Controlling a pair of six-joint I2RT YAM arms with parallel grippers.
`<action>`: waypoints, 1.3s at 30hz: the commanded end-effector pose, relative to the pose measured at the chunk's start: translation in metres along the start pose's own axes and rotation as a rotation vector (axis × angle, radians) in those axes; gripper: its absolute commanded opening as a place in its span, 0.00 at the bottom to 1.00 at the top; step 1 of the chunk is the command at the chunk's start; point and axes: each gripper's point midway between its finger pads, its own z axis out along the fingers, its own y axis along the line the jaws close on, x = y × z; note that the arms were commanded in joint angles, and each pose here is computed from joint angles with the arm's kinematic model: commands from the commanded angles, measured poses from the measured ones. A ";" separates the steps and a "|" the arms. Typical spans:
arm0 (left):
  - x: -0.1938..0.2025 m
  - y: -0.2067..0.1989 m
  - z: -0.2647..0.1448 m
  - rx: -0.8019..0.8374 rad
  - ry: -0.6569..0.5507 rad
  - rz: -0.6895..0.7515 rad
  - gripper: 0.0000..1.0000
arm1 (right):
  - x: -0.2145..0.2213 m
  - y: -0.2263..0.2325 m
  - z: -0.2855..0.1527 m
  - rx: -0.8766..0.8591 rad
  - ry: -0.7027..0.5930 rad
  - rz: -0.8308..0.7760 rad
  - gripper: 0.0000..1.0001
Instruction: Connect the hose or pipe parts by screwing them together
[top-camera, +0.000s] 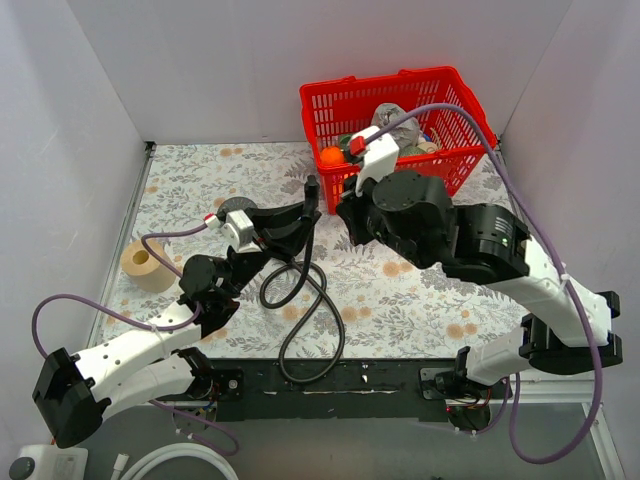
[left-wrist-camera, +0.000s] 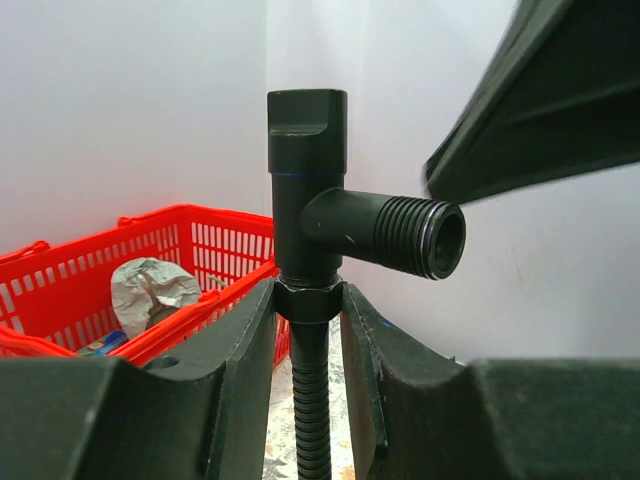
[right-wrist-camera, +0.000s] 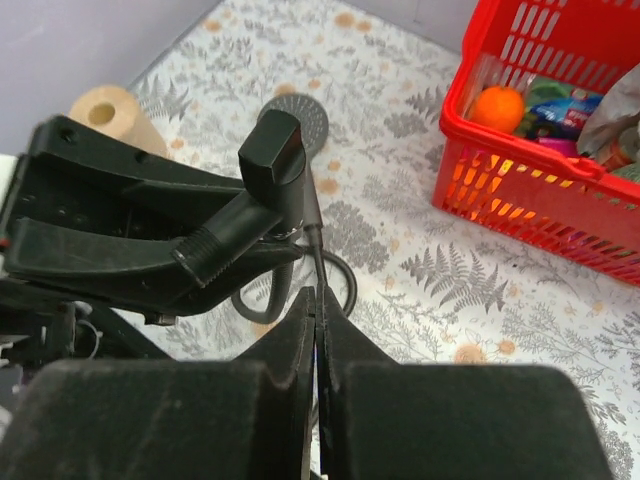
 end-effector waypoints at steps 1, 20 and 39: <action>-0.037 -0.016 0.008 0.080 -0.070 -0.011 0.00 | 0.010 0.023 0.006 -0.175 0.067 -0.034 0.01; -0.032 -0.027 0.012 0.142 -0.033 -0.012 0.00 | 0.010 0.047 0.020 -0.267 0.065 -0.057 0.01; -0.002 -0.060 -0.001 0.352 0.100 0.005 0.00 | -0.012 0.034 0.038 -0.150 0.044 -0.112 0.01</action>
